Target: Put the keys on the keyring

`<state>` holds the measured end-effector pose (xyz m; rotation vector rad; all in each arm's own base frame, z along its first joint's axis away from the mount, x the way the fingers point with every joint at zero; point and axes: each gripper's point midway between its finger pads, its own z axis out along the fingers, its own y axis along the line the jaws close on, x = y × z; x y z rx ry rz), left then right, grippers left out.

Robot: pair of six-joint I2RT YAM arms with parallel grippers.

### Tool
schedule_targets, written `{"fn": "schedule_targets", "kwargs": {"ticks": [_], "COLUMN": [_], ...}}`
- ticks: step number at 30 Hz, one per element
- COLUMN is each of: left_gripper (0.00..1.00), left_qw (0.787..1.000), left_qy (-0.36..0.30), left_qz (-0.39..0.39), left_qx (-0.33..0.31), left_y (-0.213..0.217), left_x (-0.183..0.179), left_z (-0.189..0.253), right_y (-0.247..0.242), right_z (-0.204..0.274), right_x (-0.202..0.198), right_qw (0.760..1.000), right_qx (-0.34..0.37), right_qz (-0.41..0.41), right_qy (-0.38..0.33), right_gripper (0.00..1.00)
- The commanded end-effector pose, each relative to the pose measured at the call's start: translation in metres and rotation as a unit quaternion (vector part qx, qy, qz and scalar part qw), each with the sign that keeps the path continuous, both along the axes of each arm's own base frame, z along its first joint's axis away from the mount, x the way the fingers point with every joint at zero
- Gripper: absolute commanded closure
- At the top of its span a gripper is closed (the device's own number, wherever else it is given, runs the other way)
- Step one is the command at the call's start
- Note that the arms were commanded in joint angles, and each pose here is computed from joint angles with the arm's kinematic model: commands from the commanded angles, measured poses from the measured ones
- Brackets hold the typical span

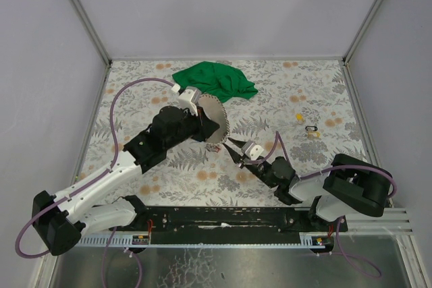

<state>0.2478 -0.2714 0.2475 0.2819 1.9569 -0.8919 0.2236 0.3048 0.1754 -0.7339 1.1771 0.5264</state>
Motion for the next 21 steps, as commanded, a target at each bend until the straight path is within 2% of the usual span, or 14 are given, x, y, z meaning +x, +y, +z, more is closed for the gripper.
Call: {"fn": "schedule_targets", "kwargs": {"ticks": [1, 21], "left_gripper": [1.0, 1.0], "left_qw": [0.999, 0.998], "left_qy": [-0.041, -0.036], "left_qz": [0.006, 0.015], "left_qx": [-0.031, -0.041], "left_y": [-0.001, -0.001], "left_x": [0.003, 0.004], "left_z": [0.027, 0.029], "right_y": [-0.009, 0.006], "right_z": [0.035, 0.035], "right_x": [0.0, -0.014], "right_qw": [0.997, 0.997], "right_qx": [0.061, 0.063], "right_qz": [-0.018, 0.031], "right_qy": [-0.035, -0.028], "right_gripper": [0.67, 0.72]}}
